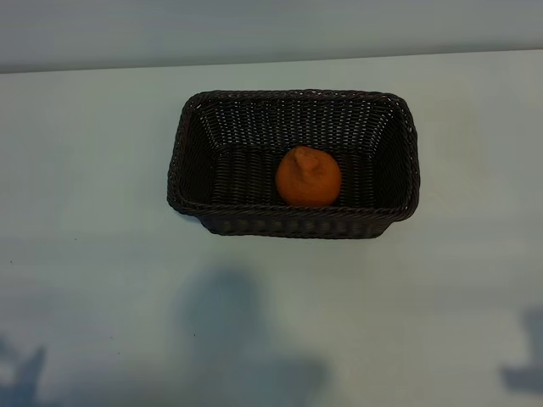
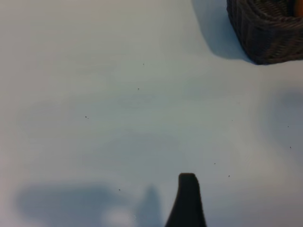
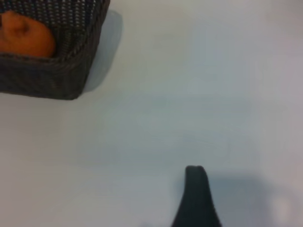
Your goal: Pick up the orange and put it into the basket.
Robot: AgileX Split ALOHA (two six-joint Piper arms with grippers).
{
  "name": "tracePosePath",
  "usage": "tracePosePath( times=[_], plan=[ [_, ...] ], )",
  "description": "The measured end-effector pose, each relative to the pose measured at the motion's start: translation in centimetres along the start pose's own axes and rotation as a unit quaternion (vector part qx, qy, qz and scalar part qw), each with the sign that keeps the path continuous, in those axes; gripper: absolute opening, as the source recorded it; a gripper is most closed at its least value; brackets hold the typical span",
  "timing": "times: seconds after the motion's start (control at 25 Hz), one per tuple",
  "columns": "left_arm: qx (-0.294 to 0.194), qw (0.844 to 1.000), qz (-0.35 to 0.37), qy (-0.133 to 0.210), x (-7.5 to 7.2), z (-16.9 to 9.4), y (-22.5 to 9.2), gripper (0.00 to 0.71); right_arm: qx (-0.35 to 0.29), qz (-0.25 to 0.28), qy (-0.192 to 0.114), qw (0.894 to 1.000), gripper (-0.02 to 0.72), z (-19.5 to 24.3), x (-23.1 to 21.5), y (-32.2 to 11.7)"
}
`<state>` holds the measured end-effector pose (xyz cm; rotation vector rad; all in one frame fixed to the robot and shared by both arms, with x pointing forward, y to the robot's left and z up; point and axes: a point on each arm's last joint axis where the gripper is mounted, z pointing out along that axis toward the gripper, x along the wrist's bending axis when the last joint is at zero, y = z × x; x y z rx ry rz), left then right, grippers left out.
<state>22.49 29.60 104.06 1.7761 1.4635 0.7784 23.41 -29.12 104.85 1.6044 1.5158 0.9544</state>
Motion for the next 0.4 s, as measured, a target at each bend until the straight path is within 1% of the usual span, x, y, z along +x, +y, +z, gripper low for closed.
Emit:
tracePosePath(
  times=[0.12,0.4],
  plan=[
    [0.0,1.0,0.0,0.0,0.0,0.0,0.0,0.592,0.0,0.004,0.008,1.0,0.508,0.0,0.14,0.01],
    [0.0,1.0,0.0,0.0,0.0,0.0,0.0,0.592,-0.001,0.005,0.009,1.0,0.506,0.0,0.16,0.02]
  ],
)
